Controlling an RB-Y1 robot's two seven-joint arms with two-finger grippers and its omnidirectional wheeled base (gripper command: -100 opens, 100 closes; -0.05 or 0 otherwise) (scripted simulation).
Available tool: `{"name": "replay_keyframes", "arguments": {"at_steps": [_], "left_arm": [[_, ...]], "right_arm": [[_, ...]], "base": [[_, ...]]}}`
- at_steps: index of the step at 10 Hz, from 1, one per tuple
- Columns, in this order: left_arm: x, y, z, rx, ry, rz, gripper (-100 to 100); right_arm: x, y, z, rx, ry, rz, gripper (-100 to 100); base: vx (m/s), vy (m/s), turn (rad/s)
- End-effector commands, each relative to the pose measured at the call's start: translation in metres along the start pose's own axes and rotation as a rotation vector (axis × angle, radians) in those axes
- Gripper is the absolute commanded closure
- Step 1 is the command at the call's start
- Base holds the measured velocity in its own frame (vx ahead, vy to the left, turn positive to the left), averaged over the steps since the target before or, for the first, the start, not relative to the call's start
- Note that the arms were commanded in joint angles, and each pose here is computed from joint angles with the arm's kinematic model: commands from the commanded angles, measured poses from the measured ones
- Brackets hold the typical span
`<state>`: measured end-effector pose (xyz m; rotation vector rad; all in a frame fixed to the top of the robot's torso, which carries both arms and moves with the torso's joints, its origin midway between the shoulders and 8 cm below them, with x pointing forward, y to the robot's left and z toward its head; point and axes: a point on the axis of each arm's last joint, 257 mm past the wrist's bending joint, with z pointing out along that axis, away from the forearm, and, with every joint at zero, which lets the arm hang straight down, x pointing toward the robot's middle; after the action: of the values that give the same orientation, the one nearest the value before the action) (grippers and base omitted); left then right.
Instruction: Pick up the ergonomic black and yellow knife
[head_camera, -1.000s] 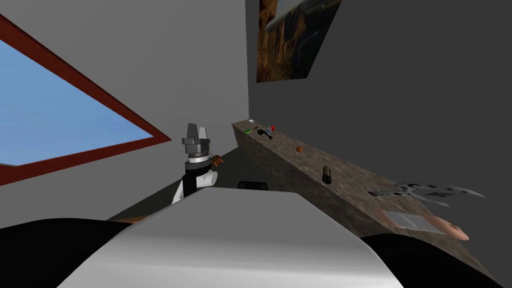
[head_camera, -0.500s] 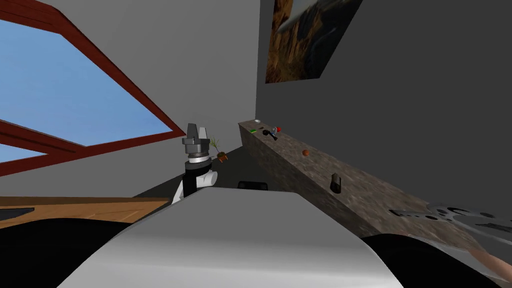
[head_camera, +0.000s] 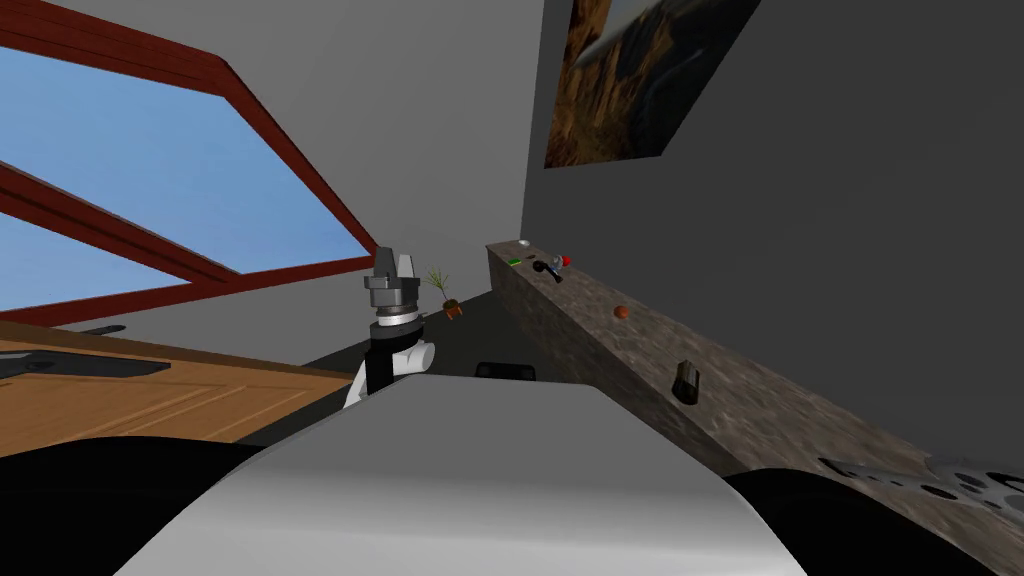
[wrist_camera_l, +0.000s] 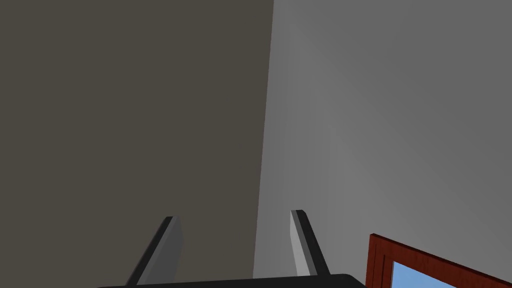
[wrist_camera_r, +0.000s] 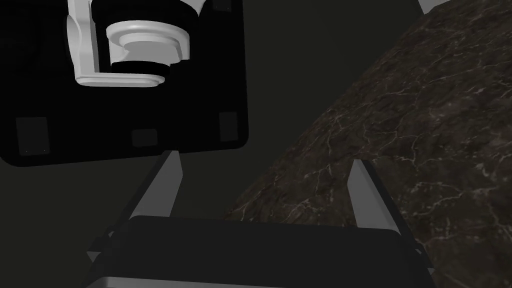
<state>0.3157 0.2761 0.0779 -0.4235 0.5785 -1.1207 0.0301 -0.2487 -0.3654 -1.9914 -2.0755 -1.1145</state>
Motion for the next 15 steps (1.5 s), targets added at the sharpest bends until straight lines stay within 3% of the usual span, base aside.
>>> {"name": "replay_keyframes", "arguments": {"at_steps": [1,4,8,11,14,15], "left_arm": [[0.0,0.0,0.0,0.0,0.0,0.0,0],[0.0,0.0,0.0,0.0,0.0,0.0,0],[0.0,0.0,0.0,0.0,0.0,0.0,0],[0.0,0.0,0.0,0.0,0.0,0.0,0],[0.0,0.0,0.0,0.0,0.0,0.0,0],[0.0,0.0,0.0,0.0,0.0,0.0,0]], "right_arm": [[-0.013,-0.009,-0.01,0.045,-0.018,-0.008,-100],[-0.04,-0.036,-0.039,0.154,-0.08,0.024,-100],[-0.074,-0.055,-0.076,0.266,-0.155,0.027,-100],[-0.094,-0.059,-0.098,0.327,-0.199,0.014,-100],[-0.126,-0.062,-0.132,0.405,-0.278,0.013,-100],[-0.127,-0.061,-0.134,0.411,-0.281,0.006,-100]], "base": [[-0.032,-0.035,0.221],[-0.037,-0.049,0.234],[-0.029,-0.065,0.206],[-0.031,-0.076,0.163],[-0.025,-0.092,0.167],[-0.037,-0.1,0.123]]}}
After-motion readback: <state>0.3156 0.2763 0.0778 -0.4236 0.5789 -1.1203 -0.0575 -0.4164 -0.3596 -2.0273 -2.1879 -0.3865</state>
